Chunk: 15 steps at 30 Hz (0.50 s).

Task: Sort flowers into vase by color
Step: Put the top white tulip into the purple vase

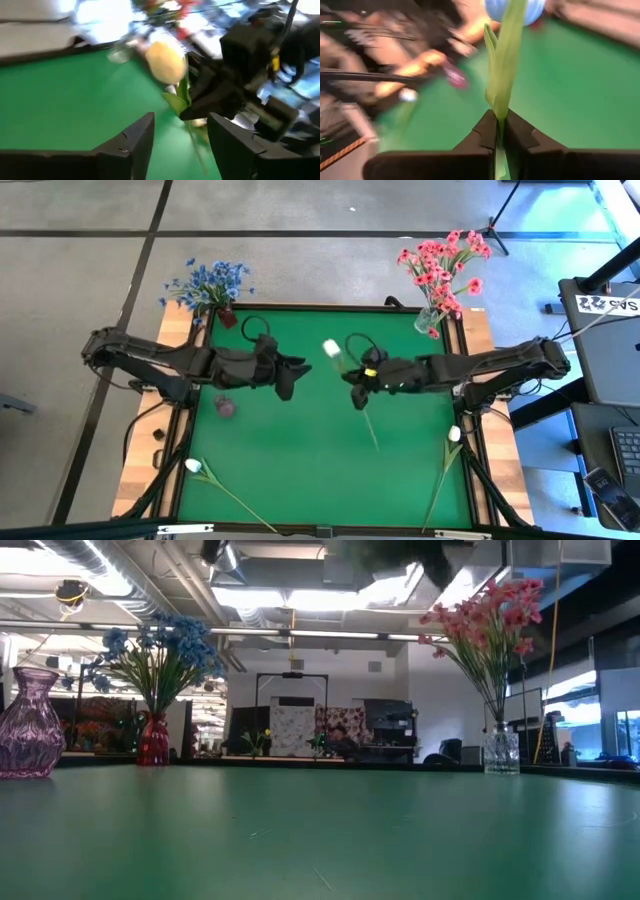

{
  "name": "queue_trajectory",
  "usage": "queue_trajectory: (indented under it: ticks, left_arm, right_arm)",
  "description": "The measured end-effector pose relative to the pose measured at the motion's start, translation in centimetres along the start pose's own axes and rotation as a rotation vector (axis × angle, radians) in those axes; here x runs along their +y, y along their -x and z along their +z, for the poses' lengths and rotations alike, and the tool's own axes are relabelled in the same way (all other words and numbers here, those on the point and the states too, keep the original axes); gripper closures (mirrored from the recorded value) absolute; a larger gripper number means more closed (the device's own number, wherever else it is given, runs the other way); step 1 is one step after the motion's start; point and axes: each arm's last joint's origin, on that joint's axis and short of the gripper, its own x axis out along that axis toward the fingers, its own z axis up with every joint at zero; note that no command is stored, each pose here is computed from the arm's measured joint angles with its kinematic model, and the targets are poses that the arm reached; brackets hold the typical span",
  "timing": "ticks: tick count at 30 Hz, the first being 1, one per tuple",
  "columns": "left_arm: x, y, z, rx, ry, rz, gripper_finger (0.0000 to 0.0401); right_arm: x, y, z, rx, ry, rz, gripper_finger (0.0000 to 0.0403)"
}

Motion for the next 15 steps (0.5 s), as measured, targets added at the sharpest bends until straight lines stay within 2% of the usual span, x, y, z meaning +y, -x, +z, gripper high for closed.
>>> queue_trajectory:
  ticks: [4, 7, 10, 15]
  left_arm:
    - [-2.0, 0.6, 0.7, -0.064, -0.138, -0.211, 0.0208]
    - [-3.2, 1.3, 1.4, -0.173, -0.173, -0.3, 0.0206]
    - [-3.9, 1.5, 2.0, -0.278, -0.217, -0.345, 0.0206]
    - [-4.7, 0.9, 1.8, -0.355, -0.285, -0.38, 0.0206]
  right_arm:
    - [2.9, 2.8, 4.9, -0.123, 0.134, 0.199, 0.0389]
    - [4.0, 4.6, 7.2, -0.181, 0.207, 0.285, 0.0396]
    - [4.5, 5.5, 8.3, -0.219, 0.243, 0.342, 0.0391]
    - [5.2, 5.2, 8.5, -0.254, 0.253, 0.454, 0.0396]
